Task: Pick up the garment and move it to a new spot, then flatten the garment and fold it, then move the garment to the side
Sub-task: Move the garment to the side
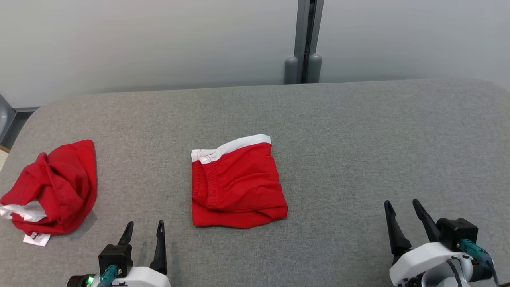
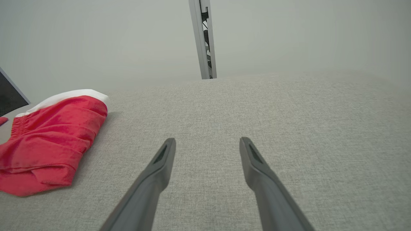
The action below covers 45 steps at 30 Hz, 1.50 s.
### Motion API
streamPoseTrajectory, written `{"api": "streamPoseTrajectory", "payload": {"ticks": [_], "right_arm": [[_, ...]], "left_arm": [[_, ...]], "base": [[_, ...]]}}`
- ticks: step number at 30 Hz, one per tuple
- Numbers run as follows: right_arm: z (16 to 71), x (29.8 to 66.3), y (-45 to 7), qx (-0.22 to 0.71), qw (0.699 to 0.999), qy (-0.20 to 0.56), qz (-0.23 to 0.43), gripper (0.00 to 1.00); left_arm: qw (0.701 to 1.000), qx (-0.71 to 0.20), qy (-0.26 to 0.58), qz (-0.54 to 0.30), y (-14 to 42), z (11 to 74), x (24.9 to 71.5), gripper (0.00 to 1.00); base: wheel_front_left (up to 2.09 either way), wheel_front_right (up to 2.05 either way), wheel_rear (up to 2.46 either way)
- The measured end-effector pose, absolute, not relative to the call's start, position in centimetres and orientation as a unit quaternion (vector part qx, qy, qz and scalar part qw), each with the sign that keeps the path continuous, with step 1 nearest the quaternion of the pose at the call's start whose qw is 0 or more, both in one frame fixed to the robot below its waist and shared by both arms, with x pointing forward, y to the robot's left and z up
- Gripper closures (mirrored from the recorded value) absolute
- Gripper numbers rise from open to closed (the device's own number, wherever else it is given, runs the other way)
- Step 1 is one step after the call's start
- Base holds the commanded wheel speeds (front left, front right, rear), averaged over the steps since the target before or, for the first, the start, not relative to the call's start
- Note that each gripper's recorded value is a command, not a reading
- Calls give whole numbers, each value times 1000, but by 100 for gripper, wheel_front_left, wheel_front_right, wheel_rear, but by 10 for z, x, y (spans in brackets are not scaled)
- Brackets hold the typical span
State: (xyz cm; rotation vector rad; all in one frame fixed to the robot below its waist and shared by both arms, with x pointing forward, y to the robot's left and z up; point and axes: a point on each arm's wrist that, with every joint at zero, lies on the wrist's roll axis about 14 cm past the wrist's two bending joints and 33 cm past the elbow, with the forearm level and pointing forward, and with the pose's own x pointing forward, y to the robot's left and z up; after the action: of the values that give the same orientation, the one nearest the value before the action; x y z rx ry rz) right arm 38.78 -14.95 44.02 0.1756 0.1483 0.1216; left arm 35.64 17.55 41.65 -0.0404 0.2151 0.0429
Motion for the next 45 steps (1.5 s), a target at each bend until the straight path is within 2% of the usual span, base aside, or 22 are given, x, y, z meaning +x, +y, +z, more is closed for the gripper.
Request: {"api": "streamPoseTrajectory", "payload": {"ticks": [4,13,26,38,39,40,41,42,45], "right_arm": [[437,393,-141,86,990,79,73,0],[431,422,-89,85,981,91,148,0],[426,450,15,107,945,116,286,0],[391,461,41,105,927,187,308,0],[390,461,42,106,926,189,309,20],[390,462,43,107,925,189,311,56],[390,463,44,107,925,189,312,87],[391,464,45,110,924,189,312,100],[392,464,41,117,926,190,306,100]], "left_arm": [[994,-20,109,23,177,415,359,0],[992,-31,117,20,174,409,369,0],[990,-33,133,41,186,400,367,0],[986,-35,147,67,198,393,359,0],[986,-35,147,67,198,393,360,0],[986,-35,147,67,198,393,361,0],[986,-34,146,67,198,393,362,0],[986,-34,146,65,197,393,363,0],[987,-34,145,57,192,393,367,0]], "base": [[0,0,0],[0,0,0],[0,0,0],[0,0,0],[0,0,0],[0,0,0],[0,0,0],[0,0,0],[0,0,0]]}}
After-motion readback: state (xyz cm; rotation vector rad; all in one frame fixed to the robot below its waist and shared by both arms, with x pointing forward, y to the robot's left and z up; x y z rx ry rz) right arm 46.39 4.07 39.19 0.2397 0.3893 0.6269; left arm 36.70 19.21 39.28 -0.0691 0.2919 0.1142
